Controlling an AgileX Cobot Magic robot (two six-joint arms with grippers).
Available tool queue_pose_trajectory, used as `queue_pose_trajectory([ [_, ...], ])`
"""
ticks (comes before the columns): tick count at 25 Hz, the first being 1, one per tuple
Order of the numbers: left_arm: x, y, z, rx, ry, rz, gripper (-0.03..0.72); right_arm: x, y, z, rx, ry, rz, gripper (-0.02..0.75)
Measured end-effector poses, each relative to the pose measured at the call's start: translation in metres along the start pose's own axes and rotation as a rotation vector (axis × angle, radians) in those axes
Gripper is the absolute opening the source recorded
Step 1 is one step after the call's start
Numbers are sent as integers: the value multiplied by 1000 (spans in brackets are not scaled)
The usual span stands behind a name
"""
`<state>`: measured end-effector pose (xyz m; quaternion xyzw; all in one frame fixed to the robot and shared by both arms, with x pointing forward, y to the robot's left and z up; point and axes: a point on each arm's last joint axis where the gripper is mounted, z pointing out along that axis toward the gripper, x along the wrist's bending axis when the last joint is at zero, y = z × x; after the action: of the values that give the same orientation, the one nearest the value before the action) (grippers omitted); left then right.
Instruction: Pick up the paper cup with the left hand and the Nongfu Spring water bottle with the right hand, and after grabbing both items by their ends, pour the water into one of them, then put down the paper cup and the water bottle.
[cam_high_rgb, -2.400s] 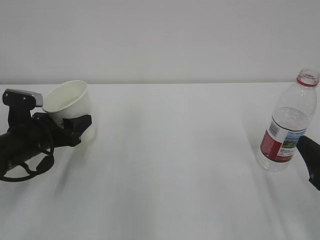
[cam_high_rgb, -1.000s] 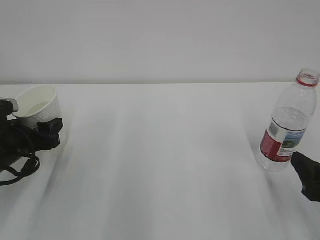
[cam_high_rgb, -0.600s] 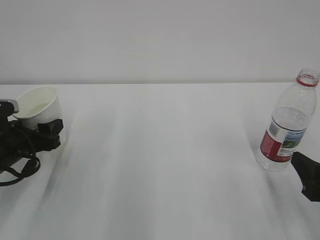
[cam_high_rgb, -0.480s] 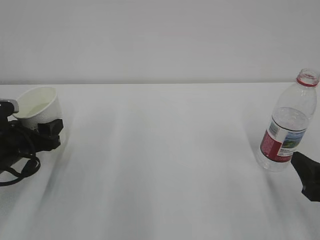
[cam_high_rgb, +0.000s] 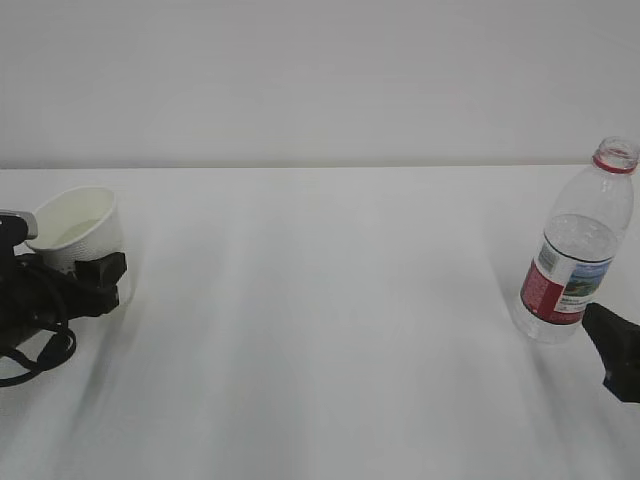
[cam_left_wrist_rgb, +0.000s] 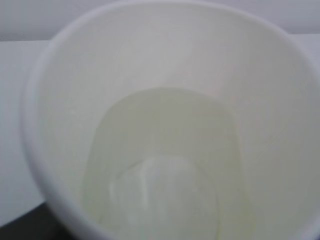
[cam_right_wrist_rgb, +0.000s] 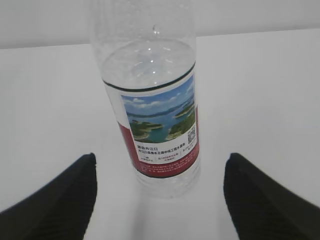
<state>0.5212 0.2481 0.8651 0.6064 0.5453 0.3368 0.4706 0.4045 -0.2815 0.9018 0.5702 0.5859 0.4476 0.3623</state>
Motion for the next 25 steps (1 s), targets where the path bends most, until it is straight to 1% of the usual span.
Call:
queue_pose_trajectory([
  [3,-1,0,0,1,-11,6,489,0,0,0,-2,0,0,593],
  [16,-10,-6,-5,32,-112,54,487,0,0,0,-2,0,0,593],
  [25,-11,-6,-5,37,-123,60,481,0,0,0,-2,0,0,593],
])
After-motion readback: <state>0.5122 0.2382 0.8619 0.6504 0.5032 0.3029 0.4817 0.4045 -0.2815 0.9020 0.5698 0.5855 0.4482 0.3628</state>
